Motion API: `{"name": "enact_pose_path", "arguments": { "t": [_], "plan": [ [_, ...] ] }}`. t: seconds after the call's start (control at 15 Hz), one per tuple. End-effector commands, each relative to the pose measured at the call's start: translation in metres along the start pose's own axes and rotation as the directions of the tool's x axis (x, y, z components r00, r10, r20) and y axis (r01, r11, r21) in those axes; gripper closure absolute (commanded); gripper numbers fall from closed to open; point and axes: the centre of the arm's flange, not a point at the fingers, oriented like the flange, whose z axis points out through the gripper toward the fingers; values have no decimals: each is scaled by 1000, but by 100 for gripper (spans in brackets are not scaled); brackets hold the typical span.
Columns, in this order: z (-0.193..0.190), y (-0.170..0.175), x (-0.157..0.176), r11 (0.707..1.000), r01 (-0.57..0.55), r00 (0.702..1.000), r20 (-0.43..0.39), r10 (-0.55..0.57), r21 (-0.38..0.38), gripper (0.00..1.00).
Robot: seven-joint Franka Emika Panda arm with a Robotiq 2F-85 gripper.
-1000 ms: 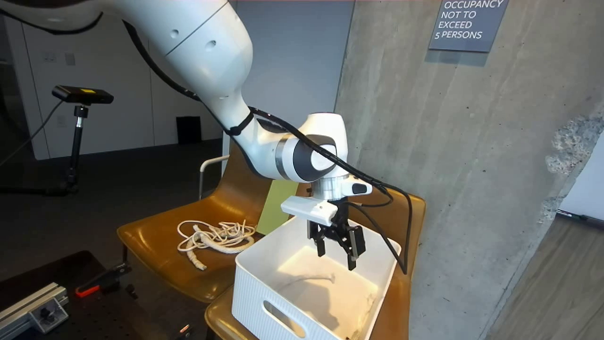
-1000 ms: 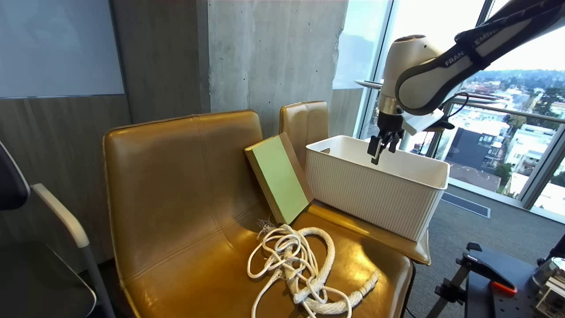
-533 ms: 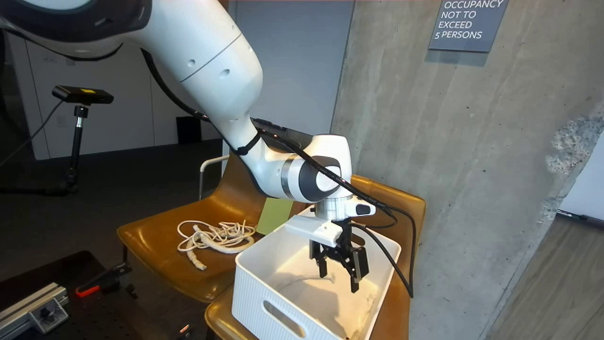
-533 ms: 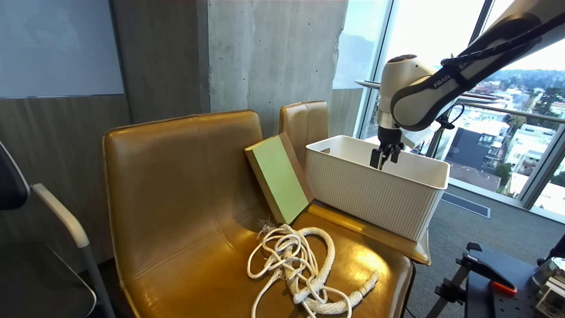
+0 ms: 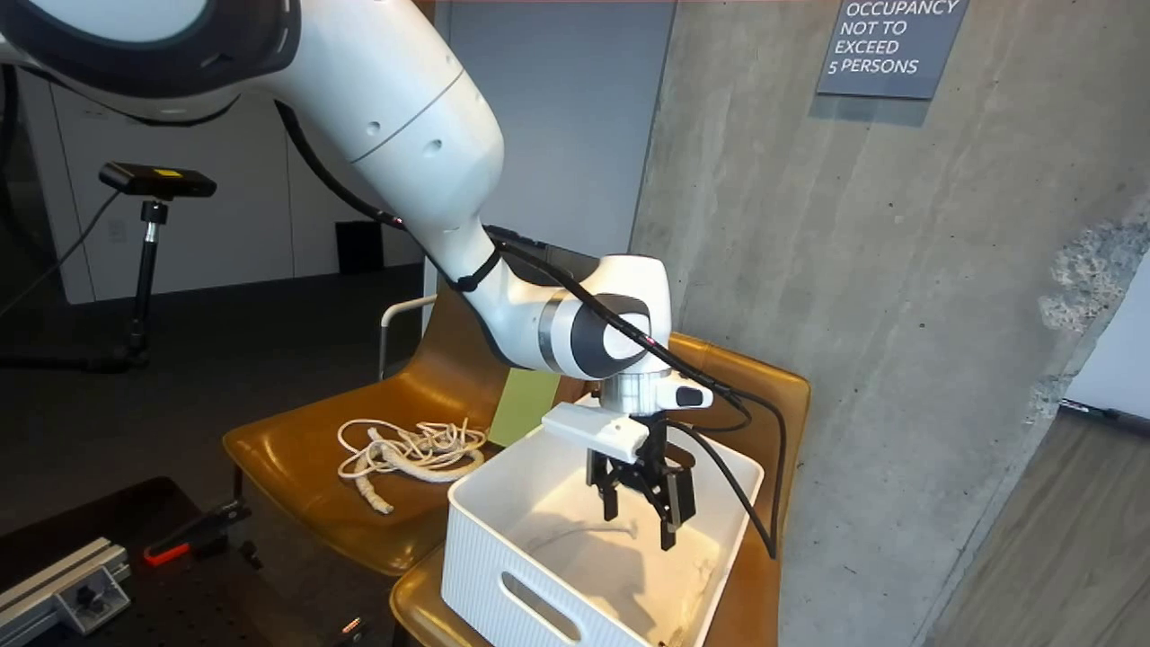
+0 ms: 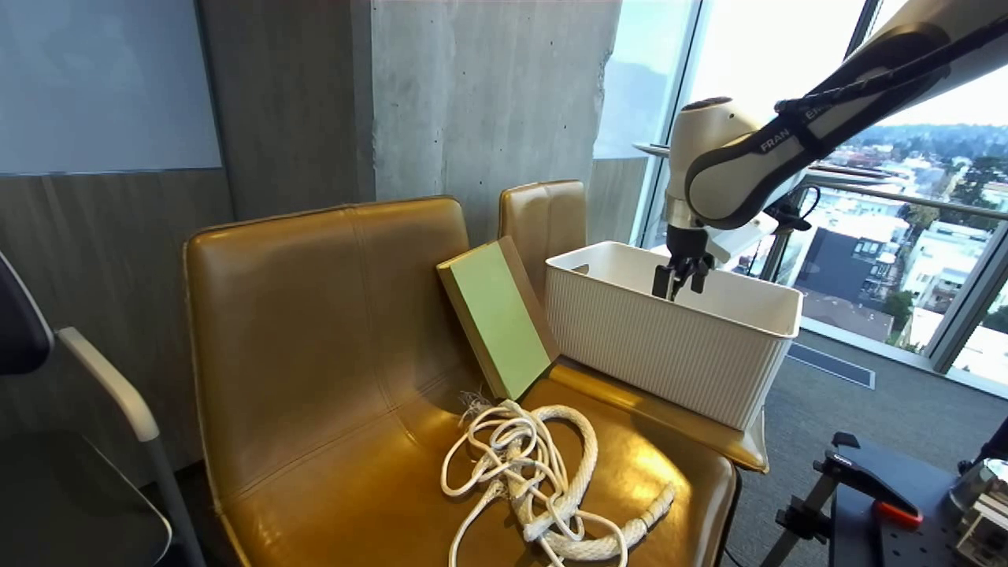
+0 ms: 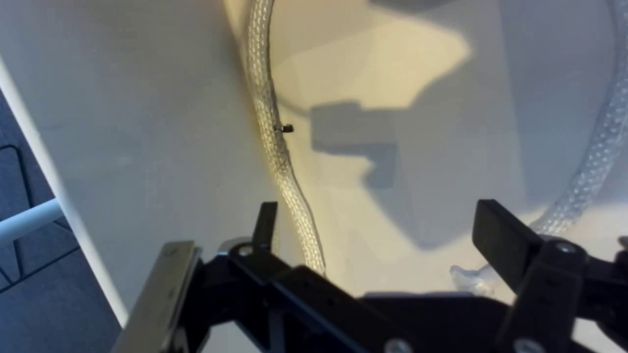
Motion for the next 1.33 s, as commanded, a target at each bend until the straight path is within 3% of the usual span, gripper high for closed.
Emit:
{"name": "enact_pose_path", "arguments": {
  "t": [0.0, 0.53, 0.8, 1.27],
  "plan": [
    [-4, -15, 29, 998, -21, 1000, 15, 20, 64, 0],
    [10, -72, 76, 981, -47, 999, 3, 47, 191, 0],
    [30, -83, 88, 982, -49, 999, 10, 48, 182, 0],
    [48, -80, 88, 982, -80, 991, 116, 60, 169, 0]
  ]
}}
